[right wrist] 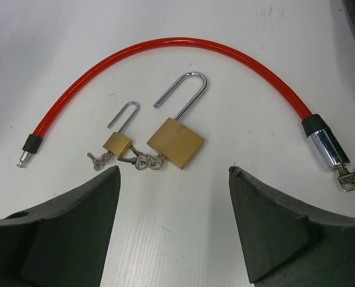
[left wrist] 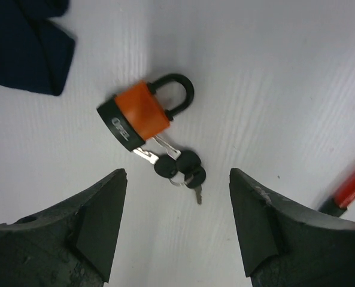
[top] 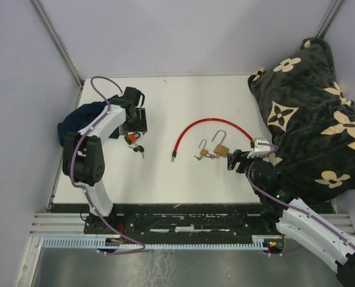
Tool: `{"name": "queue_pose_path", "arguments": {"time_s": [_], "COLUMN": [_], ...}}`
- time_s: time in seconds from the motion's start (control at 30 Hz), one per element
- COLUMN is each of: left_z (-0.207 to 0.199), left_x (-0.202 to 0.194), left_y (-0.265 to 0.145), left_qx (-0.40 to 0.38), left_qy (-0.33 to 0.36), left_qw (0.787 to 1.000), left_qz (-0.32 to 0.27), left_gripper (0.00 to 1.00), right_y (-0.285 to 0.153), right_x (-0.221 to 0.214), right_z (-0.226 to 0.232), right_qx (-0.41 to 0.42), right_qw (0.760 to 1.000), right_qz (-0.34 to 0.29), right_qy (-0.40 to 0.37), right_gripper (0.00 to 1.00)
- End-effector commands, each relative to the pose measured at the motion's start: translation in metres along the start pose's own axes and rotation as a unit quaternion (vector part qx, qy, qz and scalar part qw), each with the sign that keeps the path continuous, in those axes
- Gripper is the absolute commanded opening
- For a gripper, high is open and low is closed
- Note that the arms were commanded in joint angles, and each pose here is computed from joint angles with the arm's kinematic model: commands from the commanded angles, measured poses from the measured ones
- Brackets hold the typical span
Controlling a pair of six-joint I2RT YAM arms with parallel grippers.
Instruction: Unlock with the key
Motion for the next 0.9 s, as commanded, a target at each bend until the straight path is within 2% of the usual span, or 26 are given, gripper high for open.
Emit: {"name": "queue_pose_path", "arguments": {"time_s": [0.0, 0.17, 0.4, 0.63, 0.87], "left_z": [0.019, 0.022, 0.021, 0.023, 0.029], "left_x": [0.034, 0.046, 0.042, 0.024, 0.016], "left_y": [0.015, 0.045, 0.07, 0.067, 0.053], "left_qx": [0.044, 0.03, -0.018, -0.025, 0.005], "left_qy": [0.036, 0.057, 0.069, 0.056, 0.03], "left_qw": [0.998, 0.998, 0.996, 0.994, 0.996], "left_qz": [-0.022, 0.02, 0.058, 0.086, 0.081], "left_gripper": [0.77, 0.78, 0.77, 0.75, 0.71], "right_y": [0.001, 0.003, 0.006, 0.01, 0.011], "right_x": [0.005, 0.003, 0.002, 0.0, -0.002], "right_z": [0.004, 0.005, 0.009, 0.011, 0.013], "right_qx": [0.014, 0.021, 0.026, 0.028, 0.031], "right_qw": [1.0, 1.0, 1.0, 0.999, 0.999], "right_qz": [-0.018, -0.011, 0.005, 0.019, 0.023], "right_qy": [0.014, 0.013, 0.004, 0.002, 0.003], "right_gripper": [0.81, 0.81, 0.81, 0.8, 0.8]}}
Point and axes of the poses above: each gripper's point midway between its finger pads, its own y axis out along the fingers, its own z axis along the line the jaws close on, x = y × z, the point moved 9 cm from there along -y, back along the fingers, and after that the axes turned 1 degree about y, right-handed, at the moved point
